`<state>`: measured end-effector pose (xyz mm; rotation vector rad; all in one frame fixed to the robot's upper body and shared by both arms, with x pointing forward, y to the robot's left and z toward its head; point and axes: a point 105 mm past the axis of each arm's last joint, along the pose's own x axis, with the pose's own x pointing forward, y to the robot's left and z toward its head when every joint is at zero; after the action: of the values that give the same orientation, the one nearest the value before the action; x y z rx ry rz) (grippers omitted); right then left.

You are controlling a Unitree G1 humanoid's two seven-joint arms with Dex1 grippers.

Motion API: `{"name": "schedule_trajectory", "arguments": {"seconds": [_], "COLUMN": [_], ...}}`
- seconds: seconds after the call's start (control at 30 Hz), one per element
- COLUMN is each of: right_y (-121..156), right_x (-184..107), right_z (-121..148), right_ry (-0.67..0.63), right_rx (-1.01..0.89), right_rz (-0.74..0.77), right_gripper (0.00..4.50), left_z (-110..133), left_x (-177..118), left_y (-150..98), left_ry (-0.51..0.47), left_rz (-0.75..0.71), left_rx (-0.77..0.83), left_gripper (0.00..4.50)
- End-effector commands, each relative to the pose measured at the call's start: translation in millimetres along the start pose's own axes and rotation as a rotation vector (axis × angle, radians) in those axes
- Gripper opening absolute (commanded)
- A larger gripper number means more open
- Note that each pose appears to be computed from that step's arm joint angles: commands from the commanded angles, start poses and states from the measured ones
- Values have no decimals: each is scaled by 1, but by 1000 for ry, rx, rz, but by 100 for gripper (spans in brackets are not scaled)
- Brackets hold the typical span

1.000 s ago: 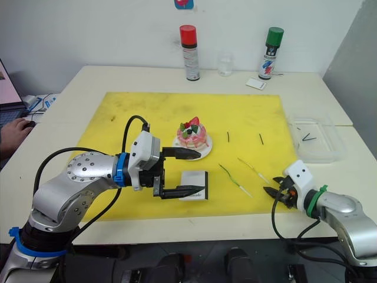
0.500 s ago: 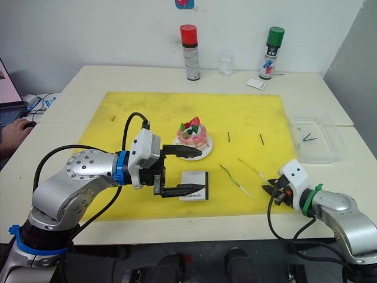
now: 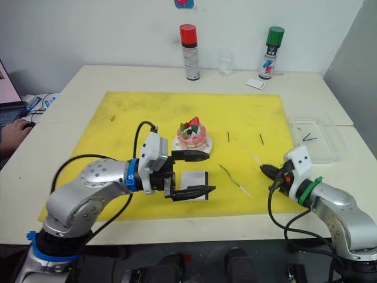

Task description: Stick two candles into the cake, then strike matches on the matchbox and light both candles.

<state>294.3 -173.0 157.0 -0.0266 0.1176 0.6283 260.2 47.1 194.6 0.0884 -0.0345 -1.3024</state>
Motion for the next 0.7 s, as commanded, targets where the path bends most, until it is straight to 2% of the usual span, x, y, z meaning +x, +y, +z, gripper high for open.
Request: {"name": "schedule_trajectory", "arguments": {"seconds": [0.03,0.13,0.23,0.37,0.7], "right_y": [14,26,32,40,53], "right_x": [4,11,16,20,19], "right_z": [45,61,71,81,90], "right_ry": [-186,-245,-278,-315,-346], "right_rx": [-52,-72,-95,-100,-118], "right_rz": [29,63,76,101,157], "right_gripper": [0,0,0,0,0], "left_z": [22,33,41,51,58], "left_x": [11,26,40,53,65], "left_y": [21,28,36,42,46], "left_ry": [-203,-303,-346,-405,-448], "left_rz": [156,194,231,260,260], "left_rx": [-144,-251,-307,-358,-376], "left_gripper": [410,330,238,238,238]}}
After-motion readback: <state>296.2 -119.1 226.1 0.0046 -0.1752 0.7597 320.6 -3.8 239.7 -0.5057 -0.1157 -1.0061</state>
